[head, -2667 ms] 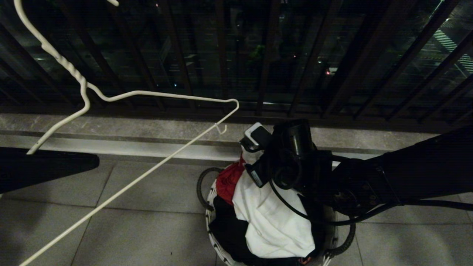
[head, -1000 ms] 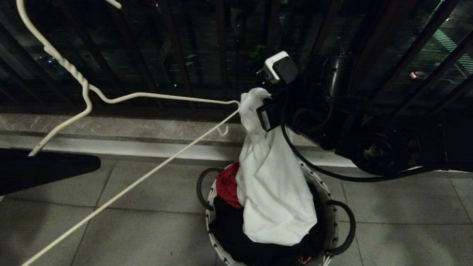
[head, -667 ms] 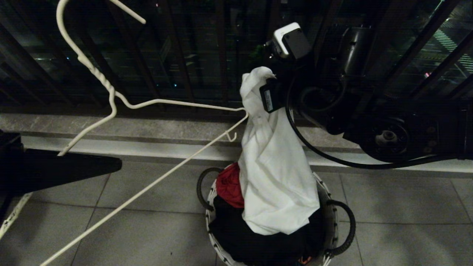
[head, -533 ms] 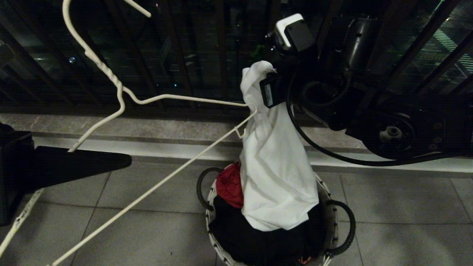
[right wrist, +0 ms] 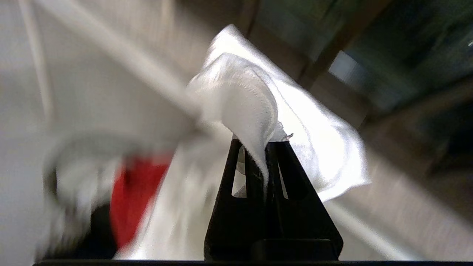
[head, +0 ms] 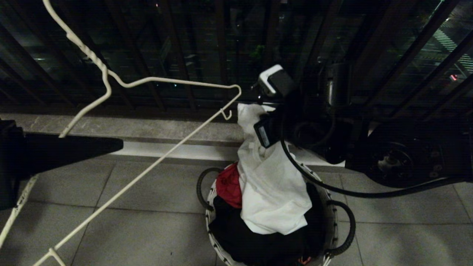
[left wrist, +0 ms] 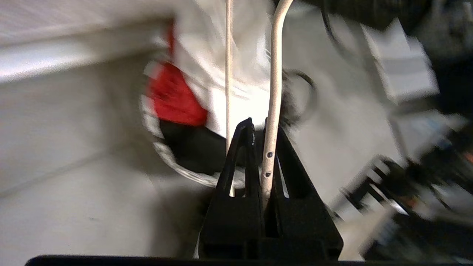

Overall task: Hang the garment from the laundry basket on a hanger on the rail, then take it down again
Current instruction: Pick up clothes from the basket

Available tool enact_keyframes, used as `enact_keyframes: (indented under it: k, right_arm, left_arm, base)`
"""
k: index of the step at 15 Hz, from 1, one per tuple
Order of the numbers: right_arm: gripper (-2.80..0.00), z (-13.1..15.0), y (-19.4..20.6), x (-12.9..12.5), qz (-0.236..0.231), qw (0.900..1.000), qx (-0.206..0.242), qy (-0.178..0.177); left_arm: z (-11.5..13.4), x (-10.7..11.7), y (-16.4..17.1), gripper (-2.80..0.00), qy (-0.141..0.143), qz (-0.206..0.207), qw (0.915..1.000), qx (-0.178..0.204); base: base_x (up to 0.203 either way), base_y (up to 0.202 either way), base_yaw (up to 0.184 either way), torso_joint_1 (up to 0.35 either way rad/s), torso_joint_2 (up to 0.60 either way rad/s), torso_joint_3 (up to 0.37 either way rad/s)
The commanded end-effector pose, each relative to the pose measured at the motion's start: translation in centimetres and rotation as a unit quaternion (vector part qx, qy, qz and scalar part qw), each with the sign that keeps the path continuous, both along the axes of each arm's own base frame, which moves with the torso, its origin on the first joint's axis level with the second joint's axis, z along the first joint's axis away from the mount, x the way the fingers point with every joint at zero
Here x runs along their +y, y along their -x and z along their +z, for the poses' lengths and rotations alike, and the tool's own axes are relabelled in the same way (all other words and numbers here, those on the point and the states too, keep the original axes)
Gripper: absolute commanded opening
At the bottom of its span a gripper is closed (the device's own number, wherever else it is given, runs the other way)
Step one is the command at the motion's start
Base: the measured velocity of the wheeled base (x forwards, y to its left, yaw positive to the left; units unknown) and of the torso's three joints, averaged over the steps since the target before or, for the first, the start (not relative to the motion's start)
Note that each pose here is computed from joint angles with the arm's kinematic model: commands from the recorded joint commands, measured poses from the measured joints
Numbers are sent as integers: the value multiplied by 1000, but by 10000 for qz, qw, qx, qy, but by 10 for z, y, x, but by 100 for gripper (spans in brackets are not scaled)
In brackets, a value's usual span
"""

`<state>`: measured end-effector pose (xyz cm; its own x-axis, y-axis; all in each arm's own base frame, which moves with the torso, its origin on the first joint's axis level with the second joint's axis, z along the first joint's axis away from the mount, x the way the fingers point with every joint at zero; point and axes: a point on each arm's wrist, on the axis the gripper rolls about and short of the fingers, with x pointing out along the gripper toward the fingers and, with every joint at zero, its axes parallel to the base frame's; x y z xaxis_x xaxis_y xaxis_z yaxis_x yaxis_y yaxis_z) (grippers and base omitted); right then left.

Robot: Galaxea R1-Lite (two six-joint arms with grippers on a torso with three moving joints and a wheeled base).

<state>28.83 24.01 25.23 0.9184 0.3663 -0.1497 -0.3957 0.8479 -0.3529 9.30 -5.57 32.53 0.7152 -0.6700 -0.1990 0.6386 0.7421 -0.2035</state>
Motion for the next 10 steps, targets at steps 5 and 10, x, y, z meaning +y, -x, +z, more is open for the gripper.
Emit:
enact_keyframes:
  k: [5,10]
  right_arm:
    - [-280,-59,6,-3,58,9941,809,719]
    - [0,-59,6,-4,48,9940,784,758]
  left_arm:
    - [3,2,1,-280,-87,277,9995,-149]
    - [2,2,1,-280,-115,263,9995,-155]
  base:
    - [0,0,0,0,0,0]
    - [0,0,0,0,0,0]
